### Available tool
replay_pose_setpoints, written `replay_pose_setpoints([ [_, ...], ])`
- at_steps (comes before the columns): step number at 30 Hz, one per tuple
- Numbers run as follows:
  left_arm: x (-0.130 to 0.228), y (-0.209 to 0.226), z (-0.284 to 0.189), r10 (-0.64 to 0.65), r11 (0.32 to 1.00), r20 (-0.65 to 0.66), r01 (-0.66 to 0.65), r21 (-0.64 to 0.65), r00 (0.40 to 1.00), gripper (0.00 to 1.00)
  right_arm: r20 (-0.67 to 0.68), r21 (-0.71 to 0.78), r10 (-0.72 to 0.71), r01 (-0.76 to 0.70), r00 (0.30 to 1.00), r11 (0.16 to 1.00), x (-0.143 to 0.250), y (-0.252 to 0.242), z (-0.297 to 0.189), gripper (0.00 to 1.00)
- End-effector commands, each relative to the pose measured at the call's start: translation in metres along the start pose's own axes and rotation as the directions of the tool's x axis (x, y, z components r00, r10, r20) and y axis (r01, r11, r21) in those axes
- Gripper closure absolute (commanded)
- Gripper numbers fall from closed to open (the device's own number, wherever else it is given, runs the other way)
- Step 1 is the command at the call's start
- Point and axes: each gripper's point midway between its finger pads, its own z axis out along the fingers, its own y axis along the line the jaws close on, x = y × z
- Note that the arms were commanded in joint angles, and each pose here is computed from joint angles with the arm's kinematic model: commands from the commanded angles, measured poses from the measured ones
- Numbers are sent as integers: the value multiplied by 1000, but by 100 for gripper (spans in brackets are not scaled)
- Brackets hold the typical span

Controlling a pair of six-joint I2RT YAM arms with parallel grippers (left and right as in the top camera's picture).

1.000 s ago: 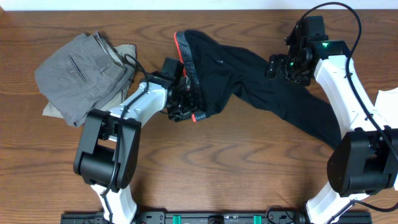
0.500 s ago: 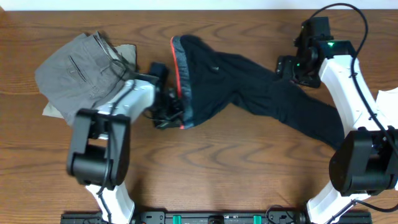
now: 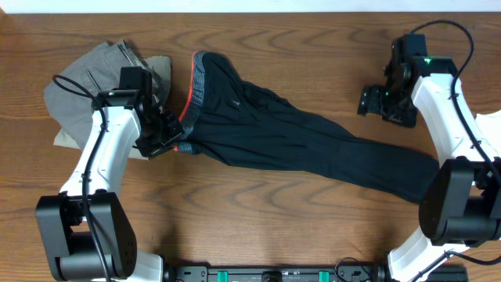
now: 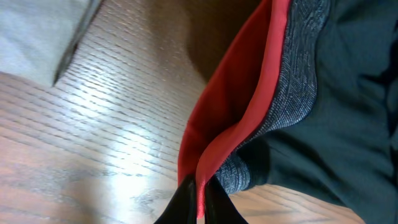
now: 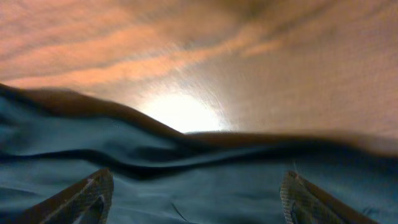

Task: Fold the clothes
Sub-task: 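Release waistband with right gripper, grasp pant leg cuffs, pull rightward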

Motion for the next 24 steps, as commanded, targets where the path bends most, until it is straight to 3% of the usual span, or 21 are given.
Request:
replay_pose_setpoints([
  [1,-7,7,-5,22,999,32,-21,-48,999,94,-74,42,121,-118,990,992,14,-32,16,18],
  [9,-7,7,-5,37,998,31,-35,-49,999,94,-265,82,284,-272,922,959,65,-88,29,21],
  [18,-8,6,-5,38,998,36,-36,-47,999,94,-260,120,453,-436,853,892,90,-120,65,29],
  [21,-8,6,-5,38,998,36,-36,-46,999,94,-241,134,480,-461,843,877,94,-123,75,43],
  [22,-8,6,-5,38,998,36,-36,-46,999,94,-231,151,494,-471,838,869,95,-126,76,58],
  [24,-8,6,-5,38,998,36,-36,-46,999,94,-217,148,497,-475,840,867,91,-126,76,79],
])
